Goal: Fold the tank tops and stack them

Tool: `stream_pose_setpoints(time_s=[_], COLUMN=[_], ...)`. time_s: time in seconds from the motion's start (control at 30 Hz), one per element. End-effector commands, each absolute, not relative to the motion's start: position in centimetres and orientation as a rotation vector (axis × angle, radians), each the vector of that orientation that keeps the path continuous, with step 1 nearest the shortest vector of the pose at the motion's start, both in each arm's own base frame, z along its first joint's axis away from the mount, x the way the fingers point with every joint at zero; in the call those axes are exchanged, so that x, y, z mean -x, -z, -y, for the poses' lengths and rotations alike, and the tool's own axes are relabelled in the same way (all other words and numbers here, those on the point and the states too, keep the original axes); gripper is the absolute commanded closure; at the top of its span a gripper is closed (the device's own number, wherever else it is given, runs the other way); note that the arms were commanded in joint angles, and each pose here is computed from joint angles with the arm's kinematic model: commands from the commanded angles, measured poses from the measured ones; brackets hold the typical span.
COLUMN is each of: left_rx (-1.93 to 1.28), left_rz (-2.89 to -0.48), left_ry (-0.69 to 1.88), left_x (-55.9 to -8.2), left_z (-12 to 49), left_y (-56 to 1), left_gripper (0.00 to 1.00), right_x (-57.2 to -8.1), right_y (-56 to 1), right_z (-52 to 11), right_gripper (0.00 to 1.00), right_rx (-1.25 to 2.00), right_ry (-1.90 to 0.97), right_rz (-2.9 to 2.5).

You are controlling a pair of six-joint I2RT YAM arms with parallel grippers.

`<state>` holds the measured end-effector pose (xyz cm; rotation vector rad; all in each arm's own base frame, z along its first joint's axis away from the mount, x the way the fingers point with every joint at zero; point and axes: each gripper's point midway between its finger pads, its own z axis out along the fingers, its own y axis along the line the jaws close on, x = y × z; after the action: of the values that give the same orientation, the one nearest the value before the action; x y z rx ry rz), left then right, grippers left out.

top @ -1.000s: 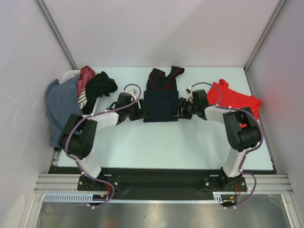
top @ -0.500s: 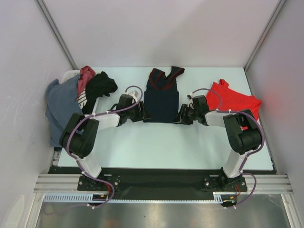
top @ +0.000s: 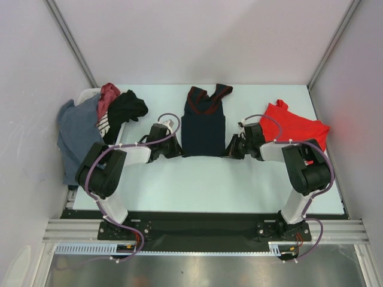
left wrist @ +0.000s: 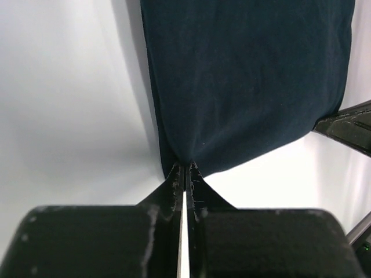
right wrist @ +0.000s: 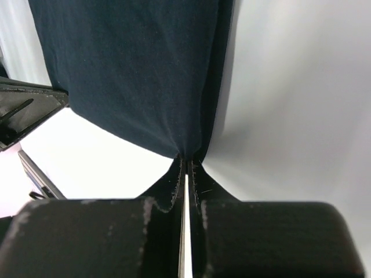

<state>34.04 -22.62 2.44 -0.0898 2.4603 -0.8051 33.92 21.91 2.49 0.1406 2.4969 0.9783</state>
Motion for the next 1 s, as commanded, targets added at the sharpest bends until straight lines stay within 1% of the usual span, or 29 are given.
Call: stream_pose_setpoints(time_s=[0.0, 0.17, 0.2, 0.27, 0.3, 0.33, 0.4, 0.53, 0.67, 0.7, 0.73, 0.8, 0.83, 0.9, 0.93, 0.97], left_rx=[0.086, 0.071, 0.065, 0.044, 0.033, 0.01, -0.002, -0.067, -0.068, -0.061, -0.075, -0.058, -0.06, -0.034, -0.024, -0.016], left_rz=[-2.477, -2.518, -2.529, -2.548, -2.552, -2.549, -2.557, -2.567, -2.598, -2.605, -2.593, -2.594, -2.595, -2.6, -2.603, -2.607], left_ry=[0.783, 0.77, 0.762, 0.767, 0.771, 0.774, 0.759, 0.792, 0.815, 0.801, 0.81, 0.797, 0.776, 0.753, 0.717, 0.712], left_x=[-33.3, -31.1, -30.5, -28.5, -27.8, -26.3, -24.7, -19.9, -16.5, -15.9, -15.2, -14.6, -14.0, -13.5, -13.2, -12.9], left_z=[22.3, 21.9, 21.7, 21.6, 21.7, 21.7, 21.4, 21.6, 21.6, 21.3, 21.2, 20.8, 20.3, 19.7, 18.9, 18.7], left_y=[-1.8, -1.5, -1.4, -1.5, -1.6, -1.8, -1.8, -1.8, -1.6, -1.5, -1.8, -2.0, -2.2, -2.4, -2.5, -2.6], left_gripper=[1.0, 1.0, 1.0, 1.0, 1.0, 1.0, 1.0, 0.99, 1.0, 1.0, 1.0, 0.99, 0.96, 0.9, 0.79, 0.7], right_x=[-33.1, -30.7, -29.5, -27.9, -26.2, -25.5, -23.0, -19.6, -16.4, -15.3, -14.8, -13.5, -13.2, -13.0, -13.1, -13.2], right_y=[-3.5, -3.3, -2.7, -3.2, -2.3, -3.1, -2.3, -3.0, -4.3, -4.6, -4.8, -5.3, -5.6, -6.6, -7.1, -7.6], right_z=[-21.6, -21.0, -20.5, -20.1, -19.2, -19.3, -18.4, -17.7, -17.4, -17.3, -17.2, -17.1, -17.0, -16.5, -16.4, -16.4], right_gripper=[1.0, 1.0, 1.0, 1.0, 1.0, 1.0, 1.0, 1.0, 1.0, 0.98, 0.95, 0.67, 0.58, 0.48, 0.44, 0.38], right_rx=[-0.14, -0.137, -0.149, -0.128, -0.147, -0.123, -0.138, -0.144, -0.136, -0.131, -0.124, -0.093, -0.101, -0.104, -0.112, -0.113], right_ry=[-0.994, -0.978, -0.945, -0.906, -0.853, -0.85, -0.803, -0.745, -0.689, -0.672, -0.669, -0.665, -0.659, -0.635, -0.636, -0.65], right_rz=[-2.485, -2.546, -2.588, -2.614, -2.672, -2.657, -2.717, -2.744, -2.754, -2.761, -2.764, -2.771, -2.769, -2.741, -2.727, -2.704])
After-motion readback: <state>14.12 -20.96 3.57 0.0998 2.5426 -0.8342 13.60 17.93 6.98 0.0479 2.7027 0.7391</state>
